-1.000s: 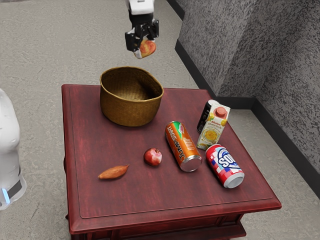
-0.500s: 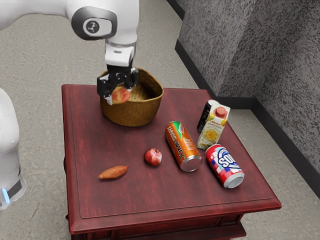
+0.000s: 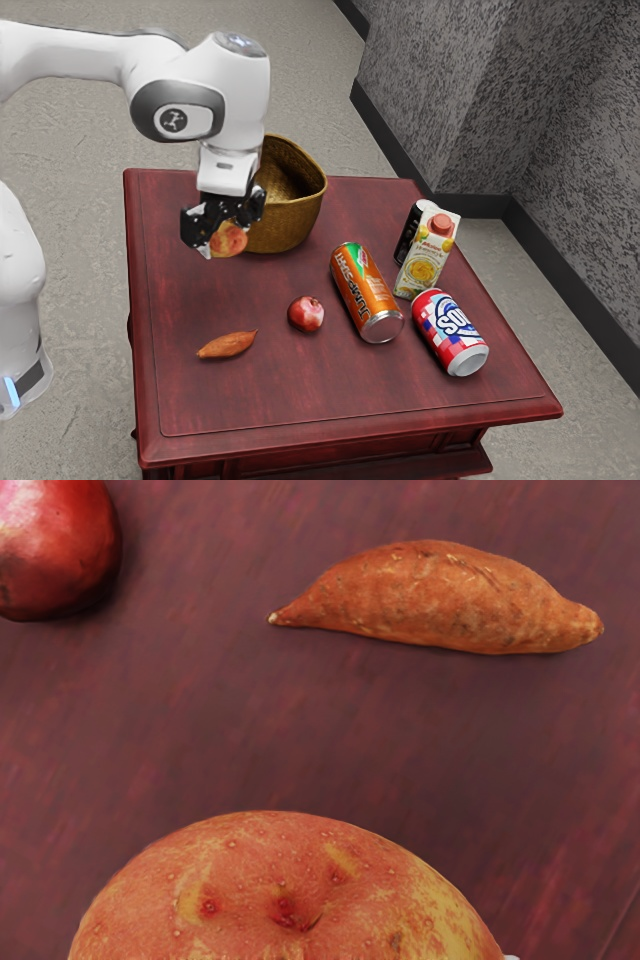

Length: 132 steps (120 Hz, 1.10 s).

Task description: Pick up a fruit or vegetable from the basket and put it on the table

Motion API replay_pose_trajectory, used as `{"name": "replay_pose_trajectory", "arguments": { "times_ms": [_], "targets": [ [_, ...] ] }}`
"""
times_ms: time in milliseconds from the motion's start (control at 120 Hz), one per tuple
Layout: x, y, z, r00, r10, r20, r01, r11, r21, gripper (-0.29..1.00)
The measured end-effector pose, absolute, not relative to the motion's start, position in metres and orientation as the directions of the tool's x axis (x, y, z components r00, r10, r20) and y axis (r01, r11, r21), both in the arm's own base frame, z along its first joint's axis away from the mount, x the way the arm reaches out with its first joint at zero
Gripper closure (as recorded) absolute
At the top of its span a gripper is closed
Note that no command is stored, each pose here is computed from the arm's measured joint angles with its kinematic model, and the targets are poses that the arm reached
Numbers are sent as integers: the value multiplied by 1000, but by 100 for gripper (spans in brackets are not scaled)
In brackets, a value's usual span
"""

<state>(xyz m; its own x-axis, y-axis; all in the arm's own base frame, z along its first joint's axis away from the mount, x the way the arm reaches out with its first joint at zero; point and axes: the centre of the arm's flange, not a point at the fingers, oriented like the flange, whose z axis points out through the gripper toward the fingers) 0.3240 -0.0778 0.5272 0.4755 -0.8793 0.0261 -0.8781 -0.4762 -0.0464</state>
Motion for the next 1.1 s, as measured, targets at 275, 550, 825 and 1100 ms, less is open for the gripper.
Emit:
{"name": "replay_pose_trajectory", "arguments": {
  "times_ms": [275, 550, 825, 1100],
  "targets": [
    [325, -62, 502, 518, -855, 24, -854, -519, -29, 34],
    [330, -78, 493, 503, -864, -27, -864, -501, -49, 18],
    [353, -79, 519, 495, -869, 9, -867, -494, -57, 2],
    [485, 77, 676, 560, -822, 102, -828, -560, 31, 0]
  ]
}}
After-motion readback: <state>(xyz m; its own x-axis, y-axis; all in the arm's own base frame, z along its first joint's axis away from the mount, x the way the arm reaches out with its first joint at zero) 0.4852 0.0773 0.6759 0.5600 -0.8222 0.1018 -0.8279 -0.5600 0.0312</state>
